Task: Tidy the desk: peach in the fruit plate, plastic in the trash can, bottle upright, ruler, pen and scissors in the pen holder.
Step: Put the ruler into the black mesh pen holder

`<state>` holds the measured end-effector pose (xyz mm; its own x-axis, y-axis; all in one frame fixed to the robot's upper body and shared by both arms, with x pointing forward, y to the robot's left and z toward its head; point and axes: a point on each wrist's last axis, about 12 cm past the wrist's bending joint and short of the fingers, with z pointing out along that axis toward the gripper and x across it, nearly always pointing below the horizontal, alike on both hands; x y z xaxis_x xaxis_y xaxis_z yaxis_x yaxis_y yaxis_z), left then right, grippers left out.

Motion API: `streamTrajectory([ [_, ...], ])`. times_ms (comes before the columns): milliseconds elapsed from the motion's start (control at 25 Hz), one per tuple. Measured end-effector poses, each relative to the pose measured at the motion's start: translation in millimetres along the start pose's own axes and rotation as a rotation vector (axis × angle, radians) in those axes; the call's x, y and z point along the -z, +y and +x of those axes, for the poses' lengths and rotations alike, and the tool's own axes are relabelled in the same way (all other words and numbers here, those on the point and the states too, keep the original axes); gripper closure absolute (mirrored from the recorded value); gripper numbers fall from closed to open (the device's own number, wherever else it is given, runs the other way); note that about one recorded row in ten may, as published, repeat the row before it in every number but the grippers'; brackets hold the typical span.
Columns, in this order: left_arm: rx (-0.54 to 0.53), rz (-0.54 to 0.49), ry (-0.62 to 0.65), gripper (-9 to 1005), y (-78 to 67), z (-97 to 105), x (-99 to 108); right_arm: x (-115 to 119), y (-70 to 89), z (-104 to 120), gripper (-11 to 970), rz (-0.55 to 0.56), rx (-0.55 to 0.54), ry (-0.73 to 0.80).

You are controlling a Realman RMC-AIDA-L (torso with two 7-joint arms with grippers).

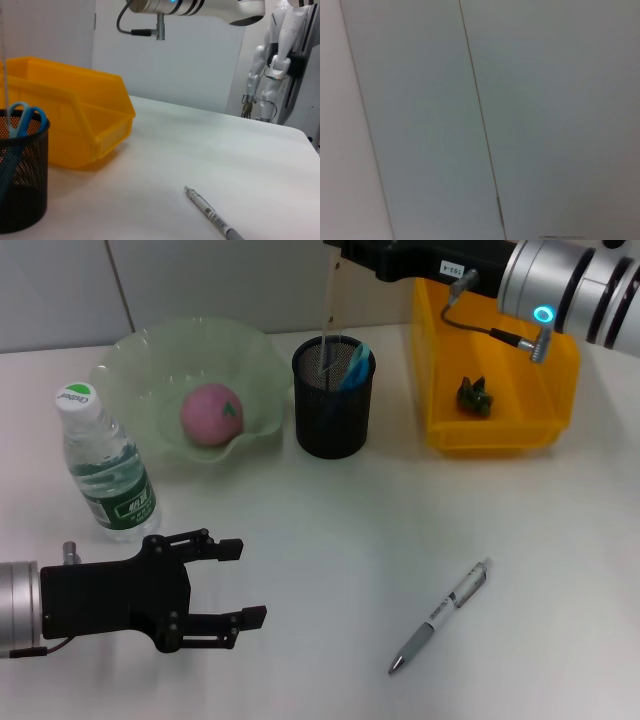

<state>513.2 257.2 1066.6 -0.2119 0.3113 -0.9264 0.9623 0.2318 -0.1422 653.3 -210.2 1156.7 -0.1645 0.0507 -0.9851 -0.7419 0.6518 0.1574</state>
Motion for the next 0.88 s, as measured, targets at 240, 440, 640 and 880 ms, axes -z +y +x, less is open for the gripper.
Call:
streamTrajectory([
  [240,0.004,-0.002,-0.003,155,-0.3,0.6,0.6,-9.1,1.3,8.8,538,0.018,0.03,0.028],
  [440,0.006,-0.003,-0.005,155,-0.5,0.8,0.1,-14.6,3.4,14.1,536,0.023,0.042,0.046],
  [640,0.013,-0.006,-0.008,155,-0.5,1.8,-0.1,-20.3,6.4,18.1,534,0.019,0.042,0.064],
  [880,0.007,-0.013,-0.012,155,0.5,1.4,1.1,-24.1,9.3,24.8,531,0.019,0.068,0.111],
])
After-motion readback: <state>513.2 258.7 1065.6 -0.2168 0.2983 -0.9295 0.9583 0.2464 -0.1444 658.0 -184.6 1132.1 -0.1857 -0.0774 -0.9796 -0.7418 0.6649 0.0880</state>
